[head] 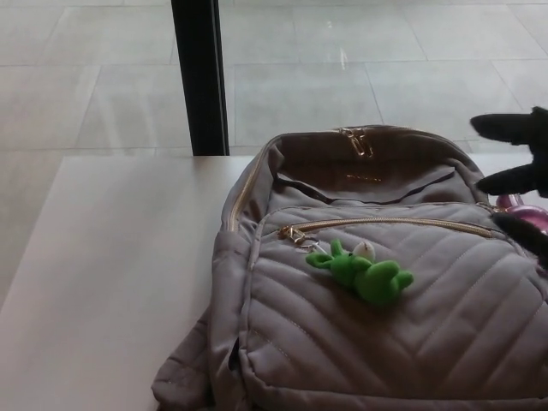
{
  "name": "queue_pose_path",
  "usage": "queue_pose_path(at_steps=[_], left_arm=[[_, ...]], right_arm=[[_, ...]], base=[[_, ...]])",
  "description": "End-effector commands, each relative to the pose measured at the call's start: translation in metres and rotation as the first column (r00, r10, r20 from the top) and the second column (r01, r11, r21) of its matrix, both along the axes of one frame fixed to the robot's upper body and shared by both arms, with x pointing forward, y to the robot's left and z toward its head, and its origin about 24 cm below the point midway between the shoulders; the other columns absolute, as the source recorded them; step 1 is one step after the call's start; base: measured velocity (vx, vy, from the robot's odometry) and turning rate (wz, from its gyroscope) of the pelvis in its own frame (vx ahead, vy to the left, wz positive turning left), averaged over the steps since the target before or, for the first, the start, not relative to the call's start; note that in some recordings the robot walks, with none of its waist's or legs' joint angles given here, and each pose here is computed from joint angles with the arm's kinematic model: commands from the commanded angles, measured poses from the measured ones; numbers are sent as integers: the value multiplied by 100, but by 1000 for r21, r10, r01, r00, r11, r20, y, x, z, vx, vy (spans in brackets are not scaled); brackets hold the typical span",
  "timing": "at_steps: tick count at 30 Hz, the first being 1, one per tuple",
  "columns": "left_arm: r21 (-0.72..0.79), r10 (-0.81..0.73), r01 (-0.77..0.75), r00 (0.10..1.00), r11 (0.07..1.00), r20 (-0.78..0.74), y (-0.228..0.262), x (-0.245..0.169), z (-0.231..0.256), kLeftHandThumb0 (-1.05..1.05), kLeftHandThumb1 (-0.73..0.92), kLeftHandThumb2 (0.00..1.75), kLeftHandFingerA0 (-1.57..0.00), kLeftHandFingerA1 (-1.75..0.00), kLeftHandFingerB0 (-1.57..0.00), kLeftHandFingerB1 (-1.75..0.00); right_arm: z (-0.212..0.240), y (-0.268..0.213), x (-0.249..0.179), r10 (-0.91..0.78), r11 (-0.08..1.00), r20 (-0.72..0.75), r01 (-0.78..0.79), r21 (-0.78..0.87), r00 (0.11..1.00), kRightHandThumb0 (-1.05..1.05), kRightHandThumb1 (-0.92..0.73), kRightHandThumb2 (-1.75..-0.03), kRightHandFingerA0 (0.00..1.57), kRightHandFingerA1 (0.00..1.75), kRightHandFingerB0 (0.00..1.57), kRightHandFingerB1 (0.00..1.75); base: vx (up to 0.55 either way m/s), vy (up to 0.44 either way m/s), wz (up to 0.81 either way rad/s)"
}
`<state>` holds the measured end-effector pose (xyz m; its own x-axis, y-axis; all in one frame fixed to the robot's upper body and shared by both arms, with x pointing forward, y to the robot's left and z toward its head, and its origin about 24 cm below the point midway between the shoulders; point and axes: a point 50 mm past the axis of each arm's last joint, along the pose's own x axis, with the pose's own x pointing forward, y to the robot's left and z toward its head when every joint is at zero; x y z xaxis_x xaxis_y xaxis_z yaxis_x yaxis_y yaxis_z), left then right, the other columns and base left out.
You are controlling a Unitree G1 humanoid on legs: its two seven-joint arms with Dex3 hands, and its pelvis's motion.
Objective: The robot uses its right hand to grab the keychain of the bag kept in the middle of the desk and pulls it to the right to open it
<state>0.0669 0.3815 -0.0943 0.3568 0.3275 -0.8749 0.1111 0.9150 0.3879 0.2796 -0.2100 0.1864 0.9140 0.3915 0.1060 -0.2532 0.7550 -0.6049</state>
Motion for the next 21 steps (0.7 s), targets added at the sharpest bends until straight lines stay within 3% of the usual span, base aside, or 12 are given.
queue_pose_path(at_steps=[1, 6, 7, 8, 11, 12, 14, 15, 16, 19, 20, 21], left_arm=[[-14, -31, 31, 999, 999, 7, 5, -3, 5, -72, 79, 65, -58, -45, -40, -38], [-8, -12, 12, 1000, 1000, 8, 5, -3, 4, -72, 79, 64, -61, -47, -39, -38], [-3, -16, 16, 1000, 1000, 2, 5, -4, 4, -72, 64, 101, -54, -59, -33, -51], [5, -25, 25, 1000, 1000, -1, 6, -3, 5, -72, 81, 64, -62, -46, -41, -37], [12, -34, 34, 999, 999, 2, 6, -1, 5, -69, 82, 65, -60, -46, -41, -38], [3, -23, 23, 1000, 1000, 8, 6, -1, 5, -70, 83, 65, -60, -45, -40, -38], [0, -19, 19, 1000, 1000, 12, 6, -1, 6, -69, 83, 65, -60, -46, -40, -38], [6, -25, 25, 1000, 1000, 9, 6, -1, 6, -70, 83, 66, -60, -45, -40, -38], [9, -19, 19, 1000, 1000, 5, 6, -1, 5, -71, 83, 65, -60, -45, -41, -37], [-2, -8, 8, 1000, 1000, 12, 6, -2, 5, -72, 82, 66, -58, -45, -39, -37], [-12, 2, -2, 1000, 1000, 18, 6, -1, 4, -70, 66, 102, -49, -59, -32, -51], [-8, 2, -2, 1000, 1000, 15, 5, -1, 4, -70, 66, 102, -50, -58, -33, -51]], right_arm=[[-13, 35, -4, 29, 992, -178, -50, -114, 984, -74, -63, -59, 53, 64, 34, 35], [-15, 36, -3, 8, 983, -157, -36, -181, 988, -72, -64, -60, 56, 69, 33, 37], [-15, 35, -4, -1, 980, -153, -29, -197, 988, -72, -63, -60, 56, 67, 34, 37], [-16, 35, -5, -10, 966, -140, -27, -259, 990, -68, -67, -60, 56, 62, 35, 34], [-18, 36, -7, -7, 945, -124, -34, -325, 992, -67, -68, -60, 58, 58, 37, 33], [-19, 38, -8, -2, 928, -112, -40, -369, 994, -74, -56, -75, 57, 61, 32, 40], [-20, 41, -10, 7, 918, -100, -46, -395, 995, -70, -68, -61, 61, 57, 37, 34], [-21, 43, -11, 14, 914, -90, -49, -403, 996, -79, -58, -94, 57, 64, 31, 47], [-22, 46, -13, 20, 913, -89, -54, -405, 996, -70, -67, -61, 63, 57, 38, 33], [-22, 50, -15, 37, 908, -93, -73, -413, 995, -71, -68, -61, 62, 56, 36, 33], [-21, 53, -17, 47, 905, -94, -82, -417, 994, -71, -68, -61, 60, 54, 35, 33], [-21, 57, -19, 71, 900, -72, -95, -425, 995, -74, -69, -61, 61, 56, 36, 33]], base=[[0, 0, 0], [0, 0, 0], [0, 0, 0], [0, 0, 0], [0, 0, 0], [0, 0, 0], [0, 0, 0], [0, 0, 0], [0, 0, 0], [0, 0, 0], [0, 0, 0], [0, 0, 0]])
